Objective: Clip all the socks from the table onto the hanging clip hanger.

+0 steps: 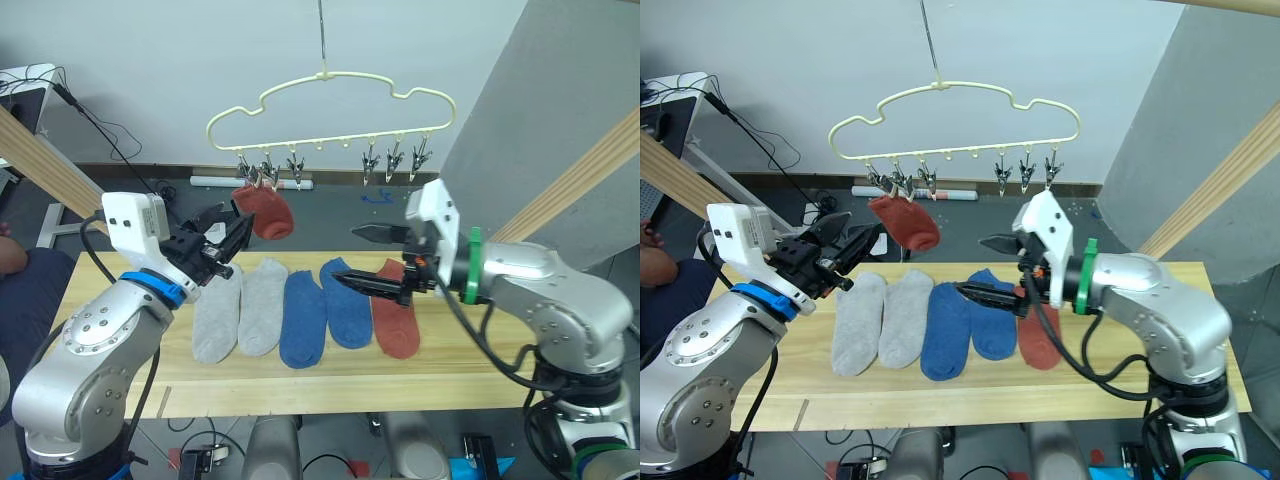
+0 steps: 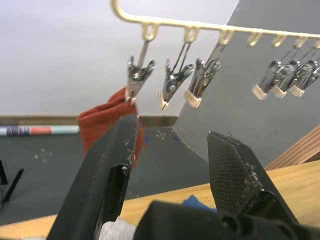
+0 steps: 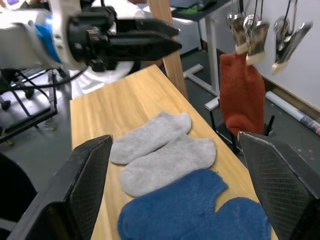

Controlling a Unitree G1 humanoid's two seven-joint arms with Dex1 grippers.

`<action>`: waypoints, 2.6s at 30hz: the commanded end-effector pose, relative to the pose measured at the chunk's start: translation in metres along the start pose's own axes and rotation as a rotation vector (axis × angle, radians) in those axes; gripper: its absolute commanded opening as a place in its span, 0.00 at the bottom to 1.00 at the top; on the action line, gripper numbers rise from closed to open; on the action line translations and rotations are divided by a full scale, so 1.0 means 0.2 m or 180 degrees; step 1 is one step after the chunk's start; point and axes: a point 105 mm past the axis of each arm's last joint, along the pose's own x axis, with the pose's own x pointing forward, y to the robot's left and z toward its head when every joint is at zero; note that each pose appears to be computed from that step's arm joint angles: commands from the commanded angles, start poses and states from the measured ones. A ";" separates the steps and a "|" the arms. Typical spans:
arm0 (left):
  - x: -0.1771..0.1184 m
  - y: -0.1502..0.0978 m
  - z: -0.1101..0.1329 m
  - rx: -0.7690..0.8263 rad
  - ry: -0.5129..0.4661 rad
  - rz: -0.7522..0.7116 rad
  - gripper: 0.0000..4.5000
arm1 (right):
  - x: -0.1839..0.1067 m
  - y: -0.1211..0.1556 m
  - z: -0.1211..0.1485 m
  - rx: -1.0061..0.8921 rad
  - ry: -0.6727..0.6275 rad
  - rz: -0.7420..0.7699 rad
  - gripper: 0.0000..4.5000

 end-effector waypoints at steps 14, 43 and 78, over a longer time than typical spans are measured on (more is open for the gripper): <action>0.10 -0.15 -0.09 0.0268 -0.0430 0.0224 0.56 | -0.14 0.03 0.10 -0.0266 0.0163 0.0116 0.93; 0.26 -0.08 -0.05 0.0164 -0.0638 0.0462 0.50 | -0.17 0.03 0.07 -0.0176 0.0288 -0.0147 0.94; 0.43 -0.09 0.07 0.0120 -0.0883 0.0375 0.50 | -0.17 -0.01 0.08 -0.0153 0.0187 -0.0414 0.94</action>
